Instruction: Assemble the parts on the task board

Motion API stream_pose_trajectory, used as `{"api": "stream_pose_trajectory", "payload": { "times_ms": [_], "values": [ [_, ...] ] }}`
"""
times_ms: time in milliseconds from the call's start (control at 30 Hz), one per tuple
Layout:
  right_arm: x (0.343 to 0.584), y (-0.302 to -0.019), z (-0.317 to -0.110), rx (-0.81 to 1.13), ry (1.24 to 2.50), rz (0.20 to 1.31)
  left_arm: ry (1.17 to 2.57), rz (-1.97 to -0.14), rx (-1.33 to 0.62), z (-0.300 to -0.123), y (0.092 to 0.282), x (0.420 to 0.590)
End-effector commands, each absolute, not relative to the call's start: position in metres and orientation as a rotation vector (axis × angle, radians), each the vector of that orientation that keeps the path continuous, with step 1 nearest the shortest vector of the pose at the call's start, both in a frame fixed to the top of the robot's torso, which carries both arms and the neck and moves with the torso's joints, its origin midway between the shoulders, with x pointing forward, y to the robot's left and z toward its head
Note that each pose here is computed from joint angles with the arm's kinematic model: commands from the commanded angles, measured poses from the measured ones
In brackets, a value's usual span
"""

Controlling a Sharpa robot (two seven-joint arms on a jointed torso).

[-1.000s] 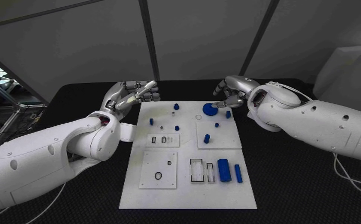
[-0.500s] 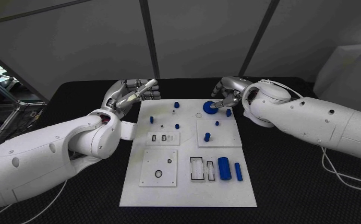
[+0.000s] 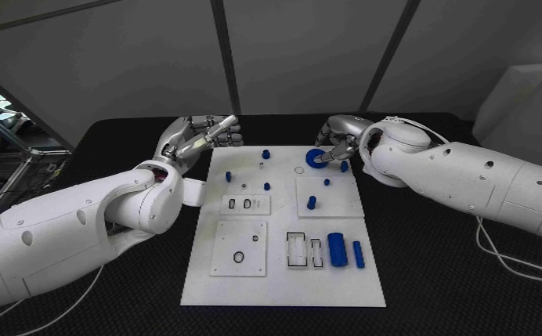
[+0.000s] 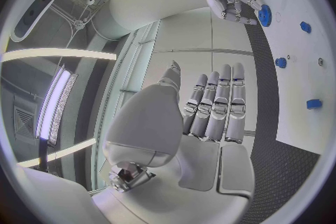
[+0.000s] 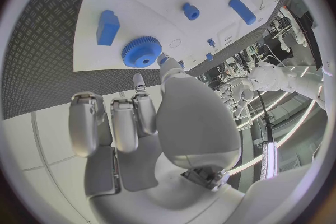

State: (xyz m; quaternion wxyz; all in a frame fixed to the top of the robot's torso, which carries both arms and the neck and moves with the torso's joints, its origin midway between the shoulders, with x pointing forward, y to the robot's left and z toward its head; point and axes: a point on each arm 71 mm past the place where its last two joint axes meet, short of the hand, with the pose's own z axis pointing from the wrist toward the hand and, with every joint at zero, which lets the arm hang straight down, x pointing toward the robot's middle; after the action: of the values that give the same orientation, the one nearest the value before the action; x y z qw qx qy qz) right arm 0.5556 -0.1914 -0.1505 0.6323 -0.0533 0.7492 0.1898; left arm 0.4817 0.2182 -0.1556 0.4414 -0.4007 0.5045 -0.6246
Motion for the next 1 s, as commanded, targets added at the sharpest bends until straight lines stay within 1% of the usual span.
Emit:
{"api": "stream_pose_trajectory", "payload": {
  "times_ms": [33,800,1000],
  "values": [
    [0.5562,-0.1894,-0.152,-0.157,1.74,0.424,1.253,-1.565,-0.986,-0.1541,0.2166,0.4818],
    [0.5585,-0.1899,-0.159,-0.186,1.792,0.395,1.252,-1.562,-0.988,-0.1545,0.2168,0.4826],
    [0.5583,-0.1873,-0.1589,-0.185,1.777,0.407,1.252,-1.561,-0.988,-0.1545,0.217,0.4827]
  ]
}}
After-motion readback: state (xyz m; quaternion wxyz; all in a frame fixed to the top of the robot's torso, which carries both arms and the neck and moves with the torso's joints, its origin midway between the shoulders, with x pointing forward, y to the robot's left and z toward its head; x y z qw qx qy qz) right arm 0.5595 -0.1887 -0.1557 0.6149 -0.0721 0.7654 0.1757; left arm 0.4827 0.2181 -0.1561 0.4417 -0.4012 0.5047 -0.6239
